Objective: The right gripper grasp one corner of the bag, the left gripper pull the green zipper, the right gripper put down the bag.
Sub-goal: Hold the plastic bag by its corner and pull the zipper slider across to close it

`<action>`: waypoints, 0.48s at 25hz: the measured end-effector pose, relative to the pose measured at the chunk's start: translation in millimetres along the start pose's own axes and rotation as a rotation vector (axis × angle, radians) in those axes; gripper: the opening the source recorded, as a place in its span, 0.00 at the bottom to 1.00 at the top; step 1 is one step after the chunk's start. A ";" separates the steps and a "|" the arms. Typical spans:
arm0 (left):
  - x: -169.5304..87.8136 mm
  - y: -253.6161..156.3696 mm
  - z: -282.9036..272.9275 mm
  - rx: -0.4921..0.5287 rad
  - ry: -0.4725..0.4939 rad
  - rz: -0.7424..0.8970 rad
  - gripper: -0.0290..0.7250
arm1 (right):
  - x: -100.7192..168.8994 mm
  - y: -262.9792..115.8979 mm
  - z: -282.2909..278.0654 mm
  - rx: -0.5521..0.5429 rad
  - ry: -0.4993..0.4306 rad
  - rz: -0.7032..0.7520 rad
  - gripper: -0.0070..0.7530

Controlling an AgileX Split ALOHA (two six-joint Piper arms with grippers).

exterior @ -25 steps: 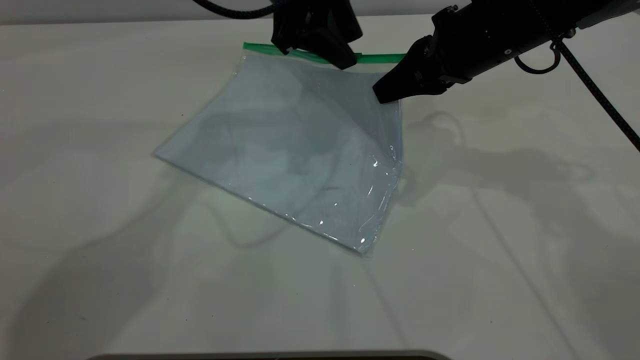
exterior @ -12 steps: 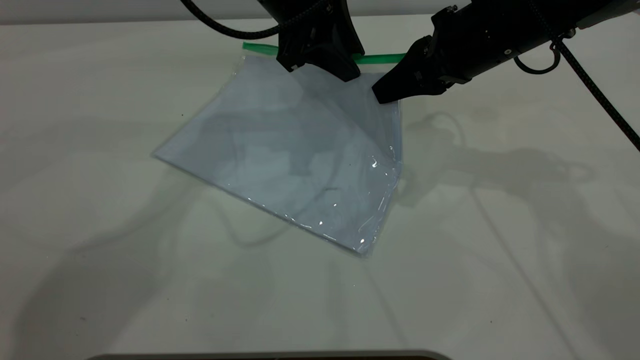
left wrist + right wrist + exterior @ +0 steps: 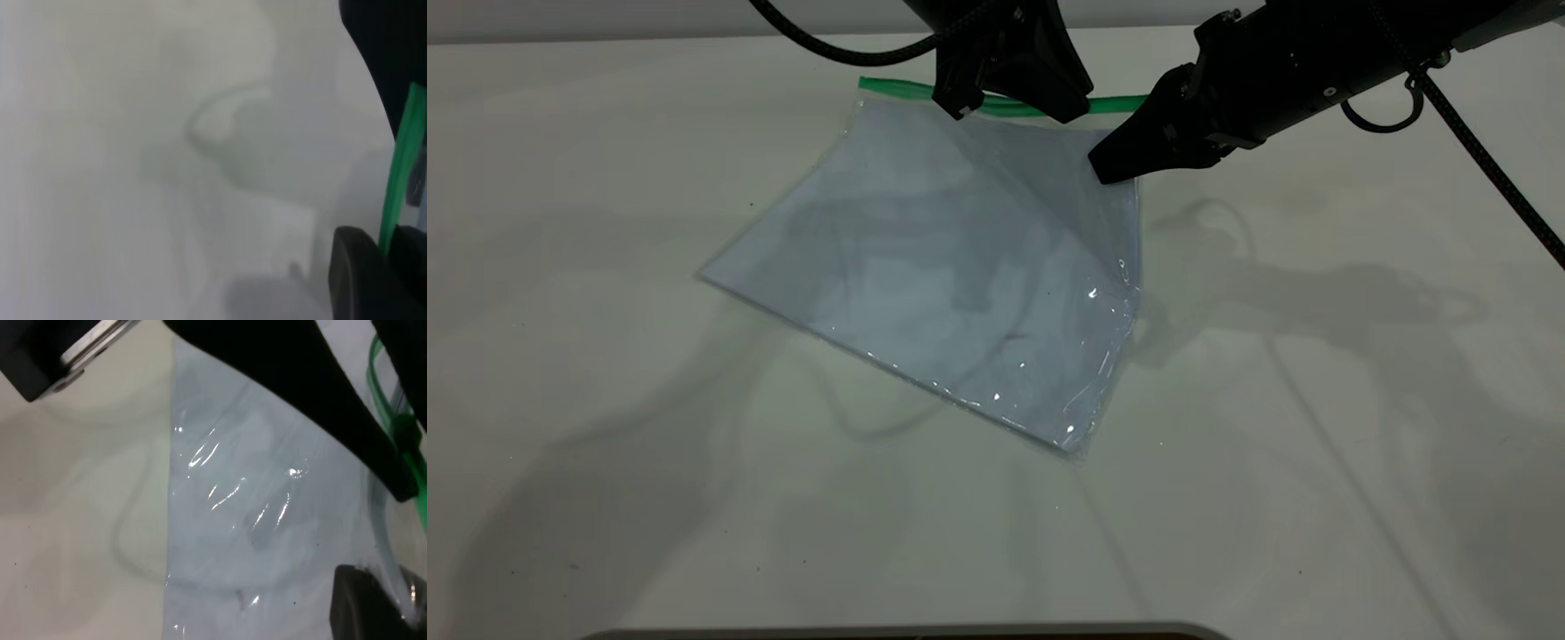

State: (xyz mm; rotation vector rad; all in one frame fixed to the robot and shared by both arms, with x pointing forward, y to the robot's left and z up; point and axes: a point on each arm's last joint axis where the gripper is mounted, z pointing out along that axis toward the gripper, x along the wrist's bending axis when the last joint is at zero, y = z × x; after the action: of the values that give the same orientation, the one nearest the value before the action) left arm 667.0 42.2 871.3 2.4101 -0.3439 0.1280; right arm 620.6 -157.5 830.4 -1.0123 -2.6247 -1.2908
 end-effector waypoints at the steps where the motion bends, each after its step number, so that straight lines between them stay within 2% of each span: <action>1: -0.2 -0.6 0.0 0.007 -0.002 0.001 0.20 | 0.0 0.0 0.0 0.000 0.000 0.002 0.05; 12: 3.0 -12.6 -6.3 0.068 0.007 -0.032 0.18 | -11.1 -1.7 -11.3 -0.029 -0.010 0.078 0.05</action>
State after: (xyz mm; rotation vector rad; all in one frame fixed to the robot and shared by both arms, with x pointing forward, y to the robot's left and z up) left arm 673.4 54.8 868.7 2.4804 -0.3018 0.1354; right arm 625.7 -172.4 833.1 -1.1164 -2.5532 -1.3135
